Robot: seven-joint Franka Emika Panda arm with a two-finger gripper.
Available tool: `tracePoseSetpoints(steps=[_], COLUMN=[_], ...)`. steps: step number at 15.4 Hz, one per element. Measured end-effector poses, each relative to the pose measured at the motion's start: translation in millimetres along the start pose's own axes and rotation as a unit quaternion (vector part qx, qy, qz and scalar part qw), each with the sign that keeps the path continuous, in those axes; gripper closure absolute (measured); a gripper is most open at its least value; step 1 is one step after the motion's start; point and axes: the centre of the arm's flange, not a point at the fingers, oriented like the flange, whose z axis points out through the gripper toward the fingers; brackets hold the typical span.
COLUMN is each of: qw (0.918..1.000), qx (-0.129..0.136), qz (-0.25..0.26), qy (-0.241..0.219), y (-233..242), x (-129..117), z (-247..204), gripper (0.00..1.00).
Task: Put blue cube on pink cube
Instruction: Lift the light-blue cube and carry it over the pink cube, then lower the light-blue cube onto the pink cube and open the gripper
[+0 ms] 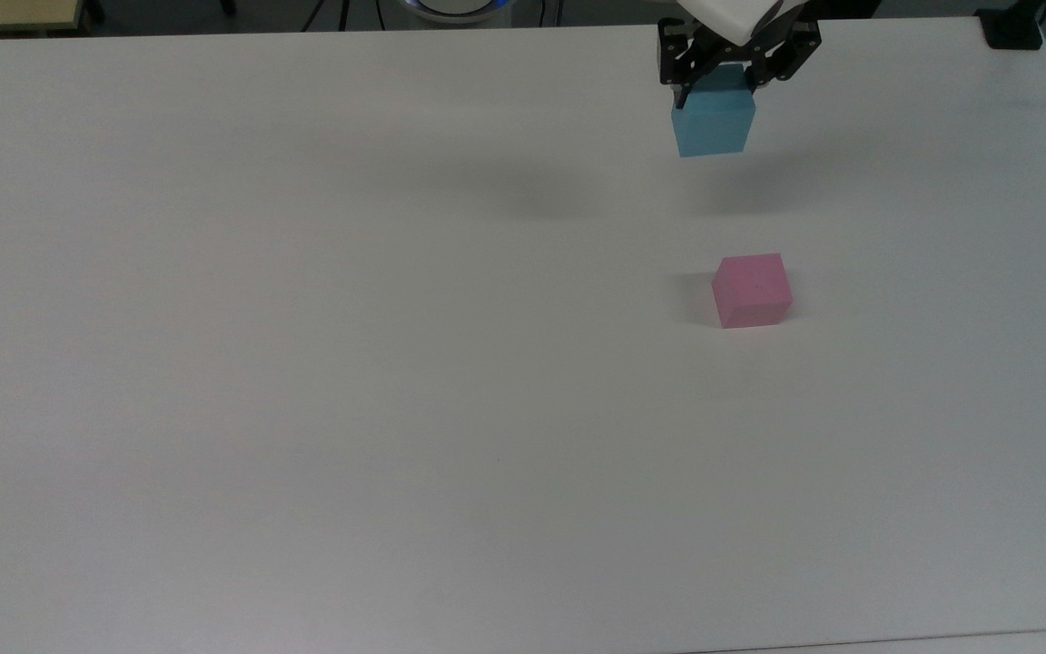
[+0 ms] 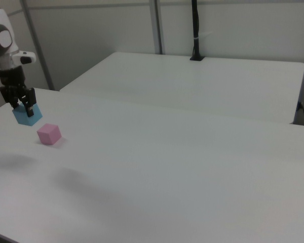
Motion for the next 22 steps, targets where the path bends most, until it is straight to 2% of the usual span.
tracePoseSetpoints(steps=[3, 6, 13, 16, 22], qw=[0.9999, 0.9999, 0.9995, 0.9992, 0.9987], qx=[0.009, 0.002, 0.014, 0.017, 0.027], qz=[-0.001, -0.012, -0.02, -0.014, -0.009], qy=[-0.005, -0.005, 0.02, 0.035, 0.043], y=[-3, -15, -37, -50, -56], x=[18, 31, 66, 76, 90], z=[1, 13, 56, 74, 75], gripper=[0.39, 0.39, 0.39, 0.39, 0.39])
